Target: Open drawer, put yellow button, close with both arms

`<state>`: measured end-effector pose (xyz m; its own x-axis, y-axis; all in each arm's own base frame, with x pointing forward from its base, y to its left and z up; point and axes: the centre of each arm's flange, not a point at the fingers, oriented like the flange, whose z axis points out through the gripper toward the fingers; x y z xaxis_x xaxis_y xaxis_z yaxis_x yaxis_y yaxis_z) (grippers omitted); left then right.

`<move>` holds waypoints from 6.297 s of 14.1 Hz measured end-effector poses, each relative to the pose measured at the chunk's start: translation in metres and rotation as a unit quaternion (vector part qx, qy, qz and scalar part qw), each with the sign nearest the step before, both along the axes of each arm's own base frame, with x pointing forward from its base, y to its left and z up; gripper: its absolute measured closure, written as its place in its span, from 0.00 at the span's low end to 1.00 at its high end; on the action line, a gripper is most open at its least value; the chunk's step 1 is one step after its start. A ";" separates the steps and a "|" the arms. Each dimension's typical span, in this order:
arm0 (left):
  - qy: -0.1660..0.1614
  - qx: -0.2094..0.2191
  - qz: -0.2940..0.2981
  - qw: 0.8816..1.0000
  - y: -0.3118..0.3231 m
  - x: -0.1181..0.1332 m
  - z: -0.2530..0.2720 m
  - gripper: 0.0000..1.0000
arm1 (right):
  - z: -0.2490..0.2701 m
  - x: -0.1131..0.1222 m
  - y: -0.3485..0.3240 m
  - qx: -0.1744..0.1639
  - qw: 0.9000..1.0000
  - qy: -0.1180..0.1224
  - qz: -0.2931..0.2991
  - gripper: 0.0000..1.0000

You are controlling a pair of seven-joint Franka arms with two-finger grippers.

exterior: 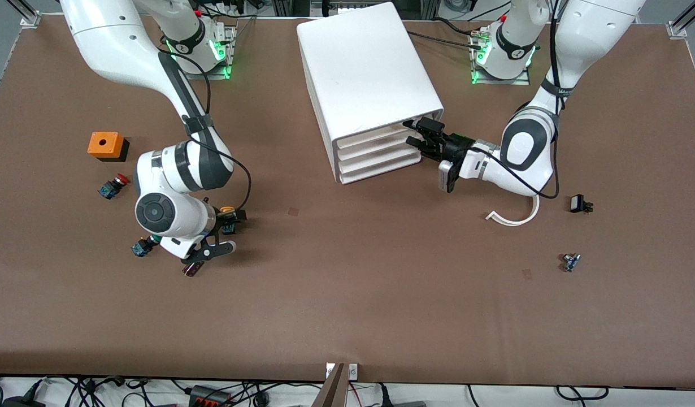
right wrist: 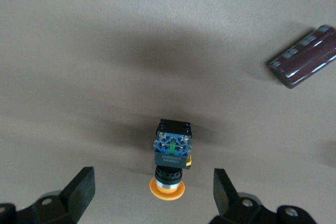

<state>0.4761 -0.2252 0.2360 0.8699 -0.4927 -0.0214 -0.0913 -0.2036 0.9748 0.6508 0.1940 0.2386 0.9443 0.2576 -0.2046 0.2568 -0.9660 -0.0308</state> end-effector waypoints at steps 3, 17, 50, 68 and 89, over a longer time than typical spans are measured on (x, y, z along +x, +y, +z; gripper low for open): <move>-0.001 -0.001 0.000 1.000 0.000 0.000 0.000 0.50 | -0.028 -0.004 -0.002 -0.007 1.000 0.018 -0.002 0.00; -0.019 -0.012 0.007 1.000 0.004 0.011 0.013 0.85 | -0.058 -0.008 -0.009 -0.015 0.999 0.037 -0.007 0.60; 0.062 0.600 0.055 0.796 0.117 0.130 0.137 0.00 | 0.274 -0.128 0.341 0.102 0.981 -0.164 0.037 0.60; 0.056 0.601 0.062 0.795 0.112 0.134 0.119 0.00 | 0.185 -0.157 0.400 0.088 0.985 -0.141 0.050 0.60; 0.019 0.592 0.086 0.801 0.096 0.140 0.147 0.00 | 0.274 -0.068 0.284 0.074 0.982 -0.164 -0.067 0.00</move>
<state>0.6158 -0.1289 0.3828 0.9101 0.0204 -0.4139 0.0633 -0.9939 0.0901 0.5833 0.4776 0.5127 0.9807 0.1306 0.1452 0.1471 -0.9830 -0.1096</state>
